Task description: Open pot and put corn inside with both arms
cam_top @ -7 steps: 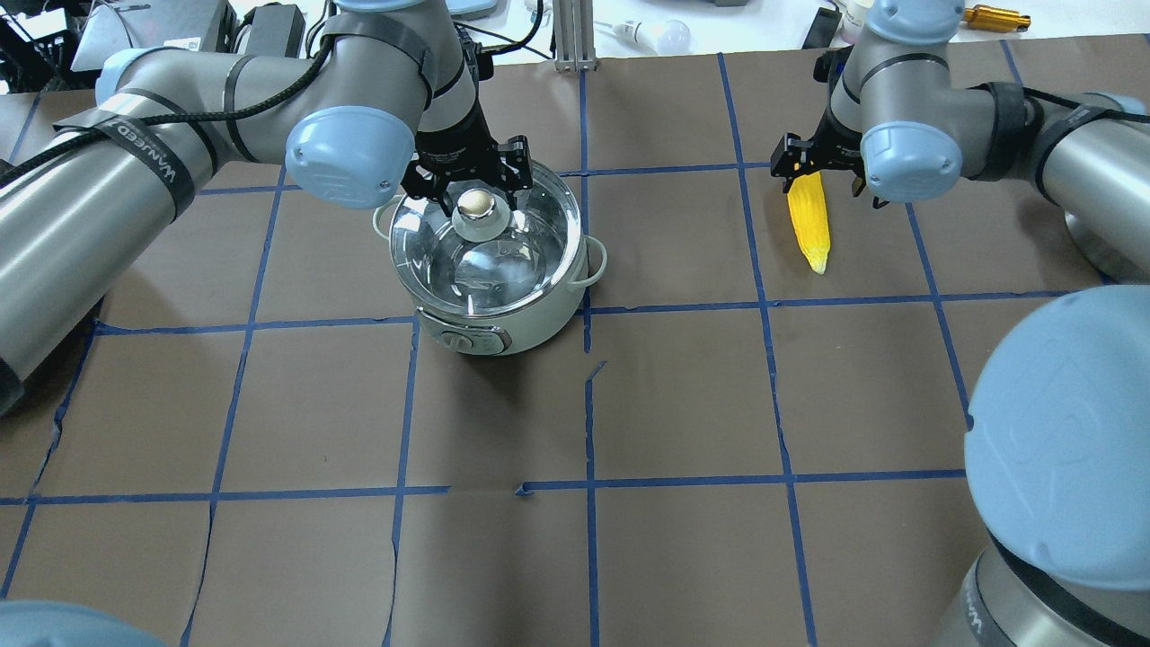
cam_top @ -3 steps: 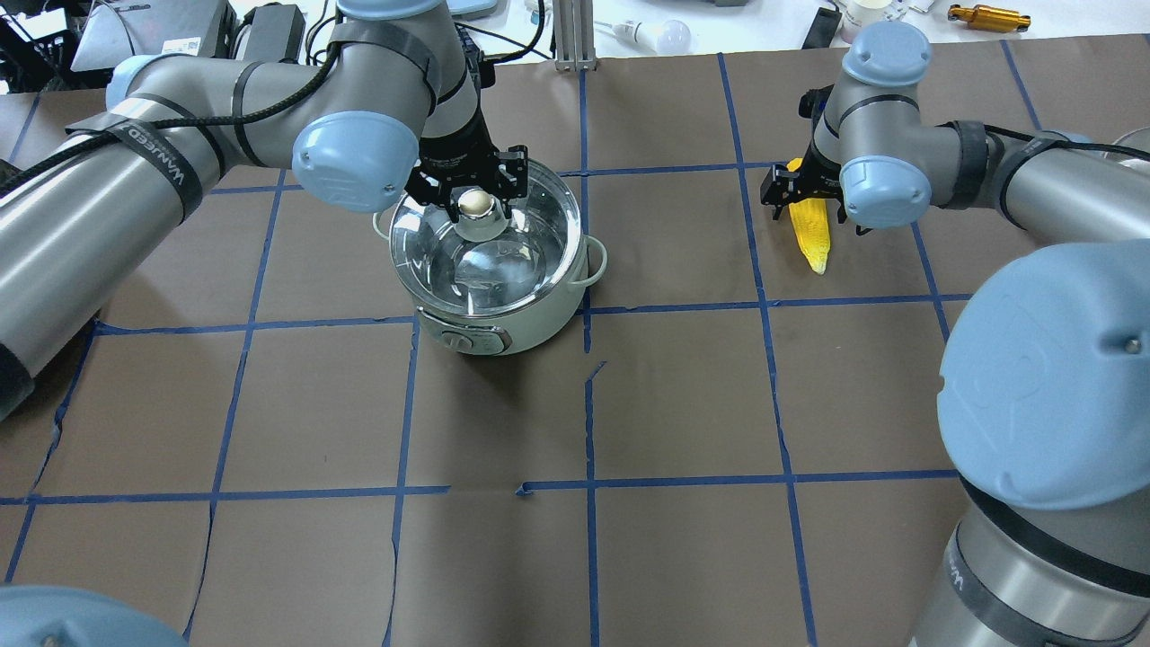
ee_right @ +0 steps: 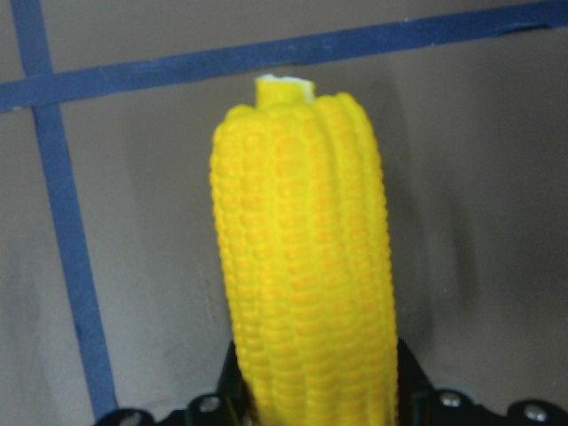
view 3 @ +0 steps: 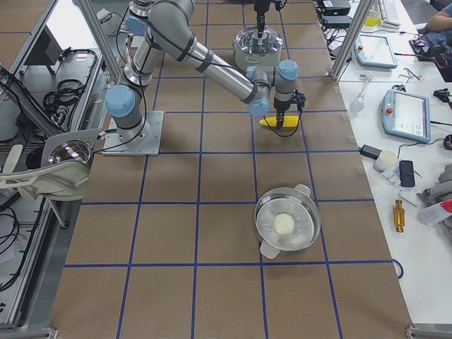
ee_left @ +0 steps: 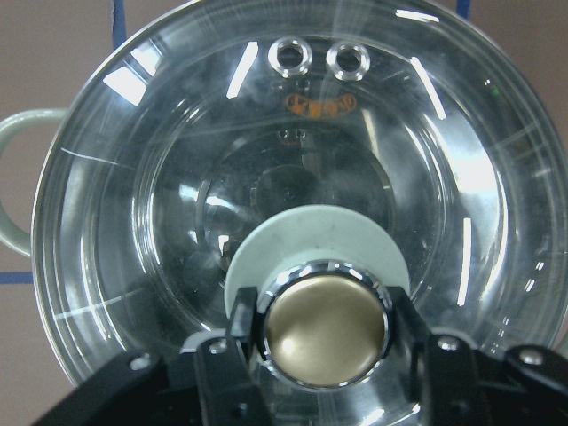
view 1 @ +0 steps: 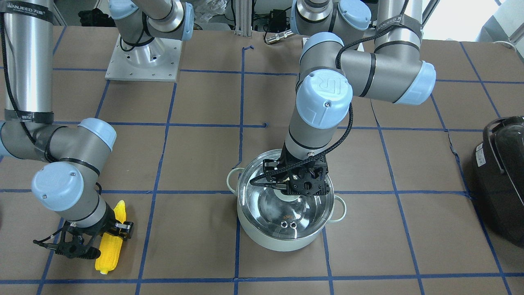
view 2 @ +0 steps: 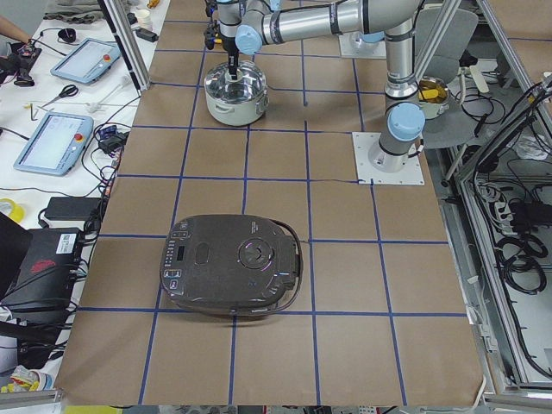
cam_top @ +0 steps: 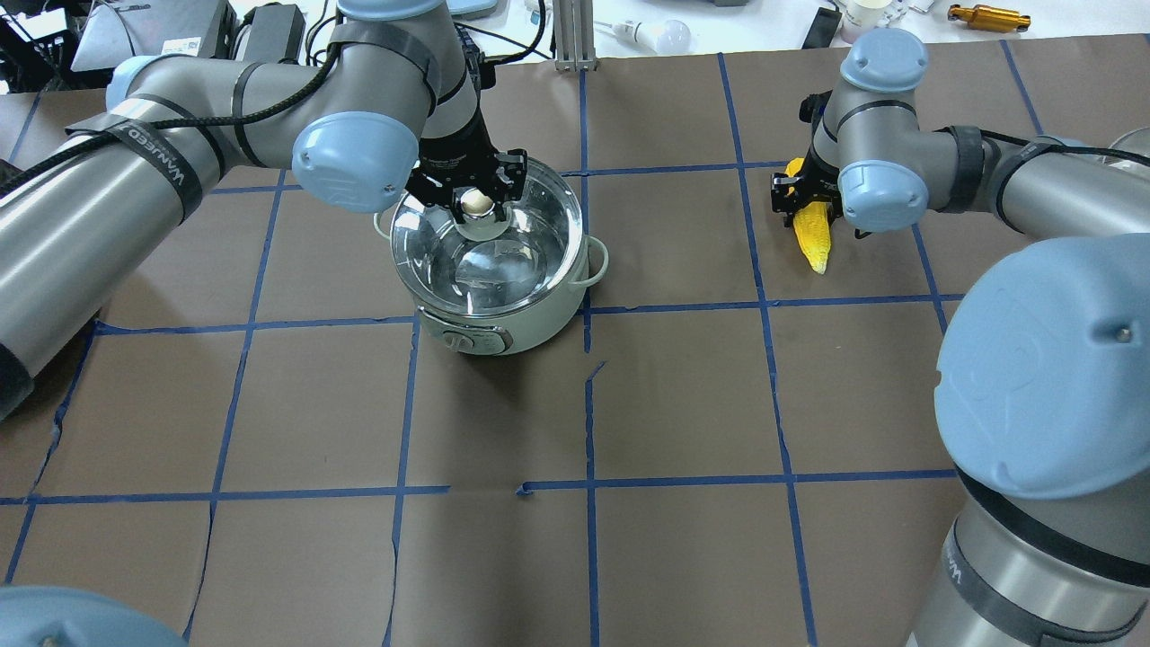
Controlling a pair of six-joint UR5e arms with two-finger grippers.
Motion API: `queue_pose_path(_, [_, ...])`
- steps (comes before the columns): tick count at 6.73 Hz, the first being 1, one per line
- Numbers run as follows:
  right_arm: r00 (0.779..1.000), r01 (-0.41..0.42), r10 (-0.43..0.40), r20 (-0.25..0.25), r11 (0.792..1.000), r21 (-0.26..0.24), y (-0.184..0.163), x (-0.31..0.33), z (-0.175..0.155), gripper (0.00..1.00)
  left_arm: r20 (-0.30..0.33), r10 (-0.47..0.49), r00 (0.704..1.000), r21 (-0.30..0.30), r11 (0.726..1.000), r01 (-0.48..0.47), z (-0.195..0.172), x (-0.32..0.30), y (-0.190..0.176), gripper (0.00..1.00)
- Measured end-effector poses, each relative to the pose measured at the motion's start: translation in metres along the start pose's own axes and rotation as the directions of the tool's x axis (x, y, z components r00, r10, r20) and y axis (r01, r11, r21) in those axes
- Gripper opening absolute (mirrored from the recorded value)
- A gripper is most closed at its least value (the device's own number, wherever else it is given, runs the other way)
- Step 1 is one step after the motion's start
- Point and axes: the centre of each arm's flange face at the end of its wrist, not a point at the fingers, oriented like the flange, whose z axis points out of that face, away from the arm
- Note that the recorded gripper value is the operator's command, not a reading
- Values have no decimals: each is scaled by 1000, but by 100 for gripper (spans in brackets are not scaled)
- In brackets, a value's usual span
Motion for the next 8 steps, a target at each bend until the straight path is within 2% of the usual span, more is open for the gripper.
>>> queue_pose_path(3, [1000, -6, 6, 4, 999, 38, -7, 2, -22, 0, -4, -18, 1000, 44, 999, 18, -60, -13, 11, 16])
queue_pose_path(4, [1000, -8, 7, 1, 998, 70, -11, 2, -45, 0, -2, -43, 999, 51, 998, 43, -82, -45, 8, 13])
queue_pose_path(6, [1000, 0, -1, 4, 995, 100, -9, -27, -101, 0, 15, -57, 998, 43, 997, 56, -98, -136, -4, 12])
queue_pose_path(7, [1000, -2, 1, 4, 995, 103, 4, -74, -142, 0, 19, -77, 997, 24, 997, 76, -90, -194, -9, 11])
queue_pose_path(8, [1000, -15, 15, 4, 995, 103, 22, -128, -182, 0, 17, -58, 998, -1, 998, 58, -70, -246, -9, 12])
